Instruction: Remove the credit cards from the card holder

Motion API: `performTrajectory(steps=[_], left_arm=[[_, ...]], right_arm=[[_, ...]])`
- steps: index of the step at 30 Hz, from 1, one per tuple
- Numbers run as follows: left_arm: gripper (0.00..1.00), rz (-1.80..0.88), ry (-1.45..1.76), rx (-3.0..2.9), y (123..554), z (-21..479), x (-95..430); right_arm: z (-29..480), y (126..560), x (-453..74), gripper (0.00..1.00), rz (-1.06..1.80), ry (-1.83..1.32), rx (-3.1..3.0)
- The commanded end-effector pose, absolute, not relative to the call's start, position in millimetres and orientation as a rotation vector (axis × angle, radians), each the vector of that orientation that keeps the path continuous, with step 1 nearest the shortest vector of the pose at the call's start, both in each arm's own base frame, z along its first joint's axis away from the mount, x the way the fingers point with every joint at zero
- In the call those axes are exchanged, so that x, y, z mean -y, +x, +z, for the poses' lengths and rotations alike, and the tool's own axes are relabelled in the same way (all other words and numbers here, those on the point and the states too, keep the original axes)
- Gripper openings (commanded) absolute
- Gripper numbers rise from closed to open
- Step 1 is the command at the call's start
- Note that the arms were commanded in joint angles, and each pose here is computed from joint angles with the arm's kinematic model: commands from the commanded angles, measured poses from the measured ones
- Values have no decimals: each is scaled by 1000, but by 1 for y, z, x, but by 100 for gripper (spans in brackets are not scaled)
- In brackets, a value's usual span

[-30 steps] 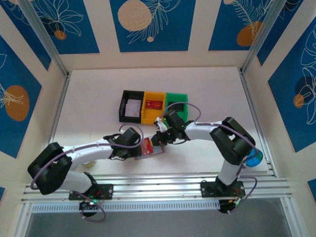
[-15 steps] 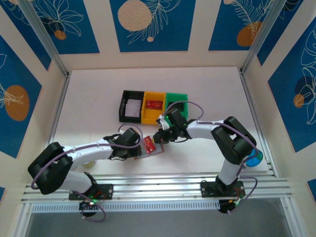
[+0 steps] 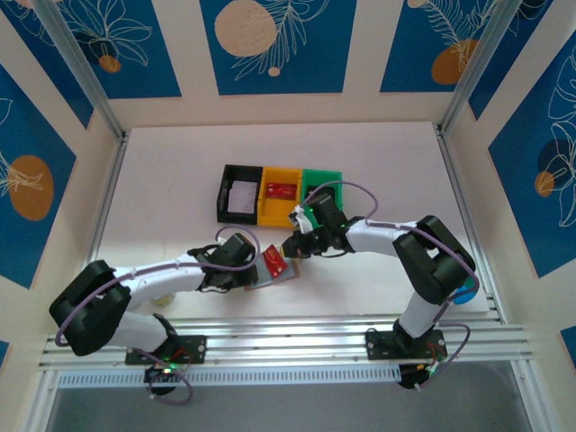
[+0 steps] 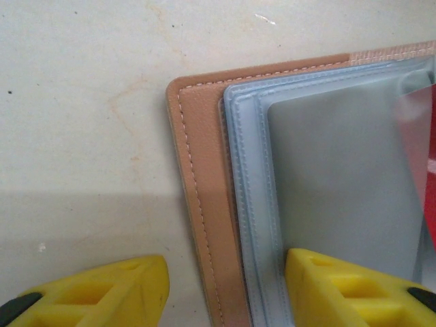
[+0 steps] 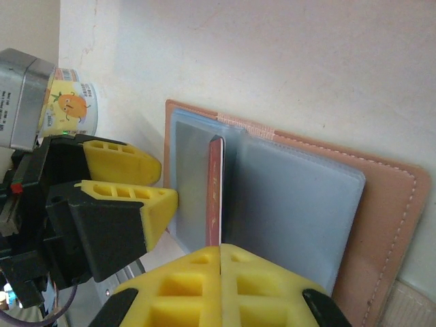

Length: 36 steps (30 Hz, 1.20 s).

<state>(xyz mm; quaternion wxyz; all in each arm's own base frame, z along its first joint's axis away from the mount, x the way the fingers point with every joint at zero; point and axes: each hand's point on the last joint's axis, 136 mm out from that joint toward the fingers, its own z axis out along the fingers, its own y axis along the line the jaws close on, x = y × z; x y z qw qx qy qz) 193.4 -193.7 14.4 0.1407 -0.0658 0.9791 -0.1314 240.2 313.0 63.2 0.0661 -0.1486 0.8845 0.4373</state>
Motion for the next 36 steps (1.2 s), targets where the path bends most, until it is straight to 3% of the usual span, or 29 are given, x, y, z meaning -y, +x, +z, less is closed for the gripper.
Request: performTrajectory(steps=[1,13,18,24,26,31,36], left_arm=[[51,-371,-170,-2901,179,-4,189],[52,-423,-190,-2907,178,-6,196],[52,-429,-195,-2910,177,-8,196],[52,-421,-190,-2913,176,-9,195],[51,-424,-189,-2912,176,-9,195],[52,-421,-177,-2907,177,-6,195],[52,-344,-105,-2857,185,17,183]], right_arm=[[71,232,-317,0,1379,-496,-2642],[53,213,-341,0,1379,-629,-2737],[49,212,-341,16,1354,-631,-2756],[48,212,-341,23,1354,-637,-2761],[48,212,-342,21,1360,-638,-2758],[46,216,-338,1,1329,-620,-2767],[53,233,-319,0,1287,-491,-2728]])
